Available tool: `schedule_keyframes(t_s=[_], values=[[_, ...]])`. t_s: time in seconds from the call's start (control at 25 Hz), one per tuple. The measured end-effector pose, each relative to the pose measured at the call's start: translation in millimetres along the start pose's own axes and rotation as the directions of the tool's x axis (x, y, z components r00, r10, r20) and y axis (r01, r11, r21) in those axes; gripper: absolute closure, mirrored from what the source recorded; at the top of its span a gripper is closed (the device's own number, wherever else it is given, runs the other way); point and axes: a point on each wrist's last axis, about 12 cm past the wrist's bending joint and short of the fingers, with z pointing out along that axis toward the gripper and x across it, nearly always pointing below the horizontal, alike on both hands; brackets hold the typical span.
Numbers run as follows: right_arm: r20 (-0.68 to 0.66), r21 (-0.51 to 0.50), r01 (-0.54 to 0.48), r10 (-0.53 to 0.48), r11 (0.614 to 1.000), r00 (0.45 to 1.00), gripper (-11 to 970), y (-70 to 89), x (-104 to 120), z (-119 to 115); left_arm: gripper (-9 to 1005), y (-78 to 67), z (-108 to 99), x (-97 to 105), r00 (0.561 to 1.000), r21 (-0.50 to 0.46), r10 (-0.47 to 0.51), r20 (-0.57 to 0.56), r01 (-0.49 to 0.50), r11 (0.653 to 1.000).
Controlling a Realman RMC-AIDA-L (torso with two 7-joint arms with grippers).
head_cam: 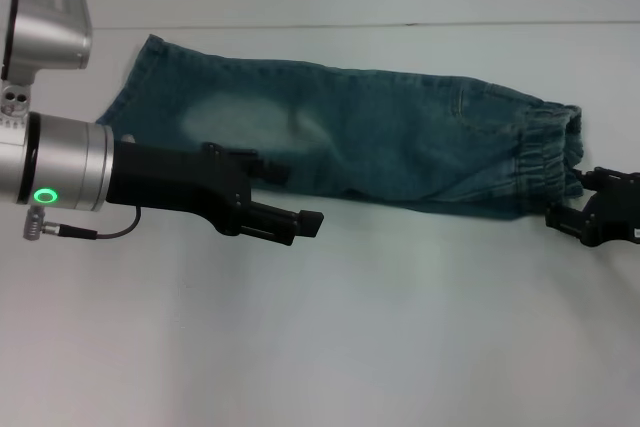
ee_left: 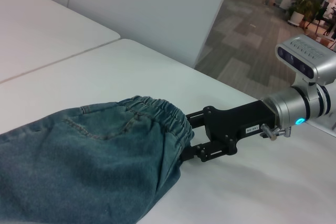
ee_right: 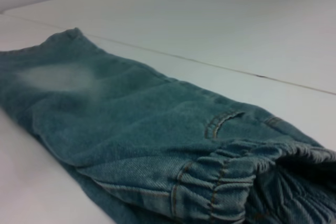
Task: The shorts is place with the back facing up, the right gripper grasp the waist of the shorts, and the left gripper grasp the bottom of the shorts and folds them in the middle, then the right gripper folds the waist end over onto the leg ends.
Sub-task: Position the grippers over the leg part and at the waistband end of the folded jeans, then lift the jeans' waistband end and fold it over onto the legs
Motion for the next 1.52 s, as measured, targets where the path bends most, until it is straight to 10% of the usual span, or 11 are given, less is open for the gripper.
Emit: schedule_keyframes(t_s=[0.4, 1.12, 1.52], values=[[-0.008, -0.019, 0.039, -0.040, 0.999, 0.999, 582, 4.0, 0.8, 1.9, 90, -0.3, 1.4, -1.2, 1.000, 0.003, 0.006, 0.000, -0.006, 1.000], [0.087, -0.041, 0.089, -0.086, 0.995, 0.993, 697, -8.6, -27.2, -29.4, 122, 17.9, 43.4, -13.1, 0.973, -0.161, -0.006, 0.232, 0.044, 0.986], [0.162, -0.144, 0.156, -0.132, 0.977, 0.978, 756, -4.5, -65.6, -53.7, 572, 30.3, 96.1, 6.0, 0.961, -0.291, 0.003, 0.276, 0.080, 0.953]])
